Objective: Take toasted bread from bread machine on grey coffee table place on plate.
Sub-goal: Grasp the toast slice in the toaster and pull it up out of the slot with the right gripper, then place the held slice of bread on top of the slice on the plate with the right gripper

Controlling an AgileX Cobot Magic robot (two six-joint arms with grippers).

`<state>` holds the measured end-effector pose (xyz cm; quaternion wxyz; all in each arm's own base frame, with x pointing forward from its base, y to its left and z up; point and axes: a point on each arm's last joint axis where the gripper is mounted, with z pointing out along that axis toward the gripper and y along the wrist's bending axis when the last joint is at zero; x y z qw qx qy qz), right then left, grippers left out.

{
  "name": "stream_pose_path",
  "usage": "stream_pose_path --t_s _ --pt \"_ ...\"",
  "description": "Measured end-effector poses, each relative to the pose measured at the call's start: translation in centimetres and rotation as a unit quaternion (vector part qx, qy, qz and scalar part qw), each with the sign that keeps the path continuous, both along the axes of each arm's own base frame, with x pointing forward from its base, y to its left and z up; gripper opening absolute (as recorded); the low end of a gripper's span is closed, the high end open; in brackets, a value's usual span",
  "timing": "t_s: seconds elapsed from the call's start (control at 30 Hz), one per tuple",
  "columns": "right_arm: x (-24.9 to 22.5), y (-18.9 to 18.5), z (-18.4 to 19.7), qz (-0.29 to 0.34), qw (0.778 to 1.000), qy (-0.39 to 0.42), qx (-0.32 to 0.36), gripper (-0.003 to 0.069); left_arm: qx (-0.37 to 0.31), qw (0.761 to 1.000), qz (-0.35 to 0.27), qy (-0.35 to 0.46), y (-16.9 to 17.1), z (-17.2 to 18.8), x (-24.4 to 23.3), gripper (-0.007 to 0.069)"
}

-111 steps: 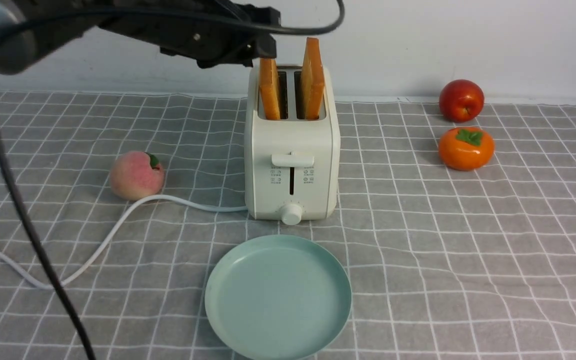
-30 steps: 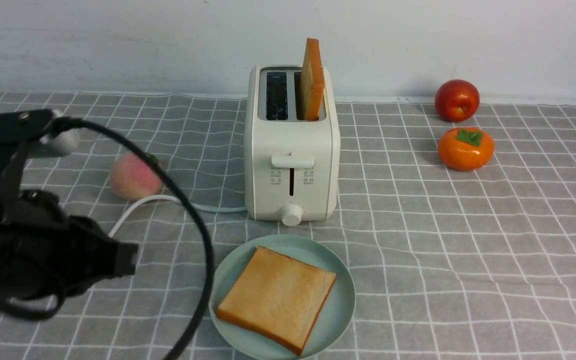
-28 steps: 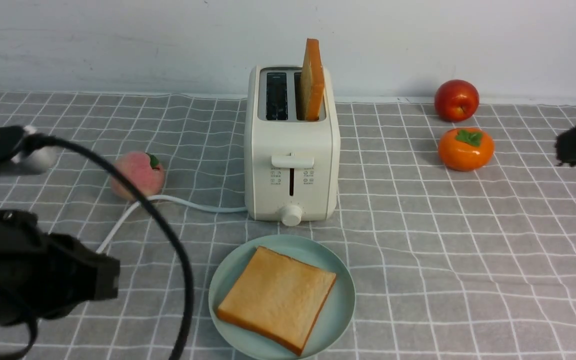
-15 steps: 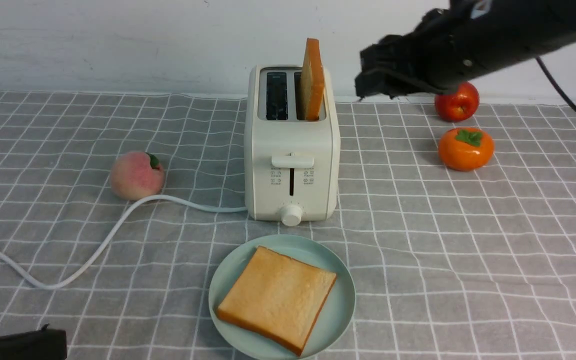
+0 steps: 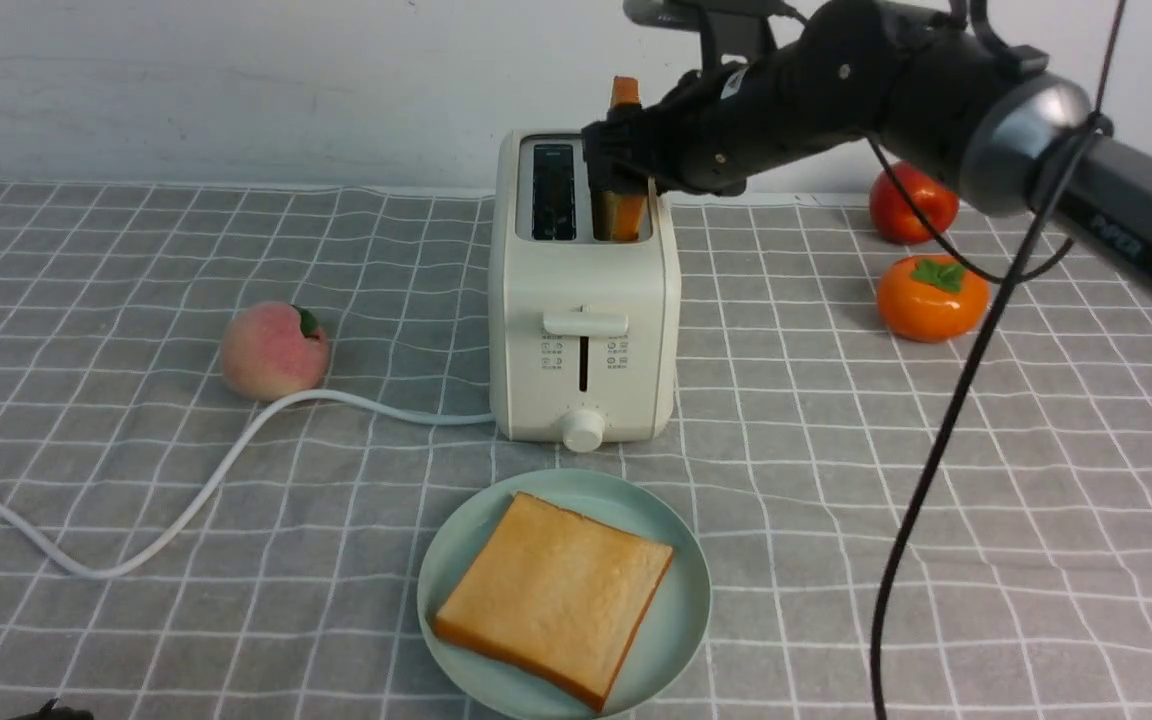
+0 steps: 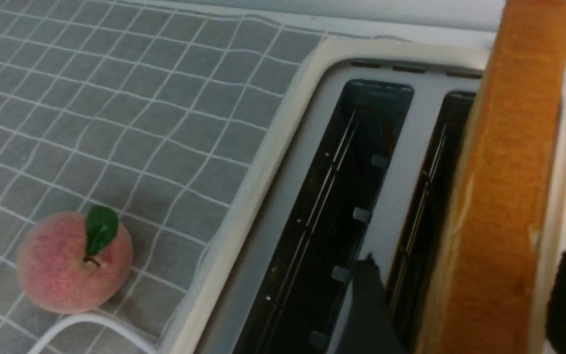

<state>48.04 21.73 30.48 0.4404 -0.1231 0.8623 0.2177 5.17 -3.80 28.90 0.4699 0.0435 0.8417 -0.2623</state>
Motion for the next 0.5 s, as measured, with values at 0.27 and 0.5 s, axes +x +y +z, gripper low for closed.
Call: stream_pose_path --t_s 0.27,0.5 --pt "-3.8 -1.4 7.9 0.026 0.999 -0.020 -0.017 0.0111 0.016 1.000 0.002 0.001 0.1 -0.2 0.0 -0.0014" --pt "-14.9 -5.4 18.4 0.078 0.996 0.005 -0.052 0.0111 0.039 0.999 0.008 -0.007 0.4 -0.3 0.2 -0.0014"
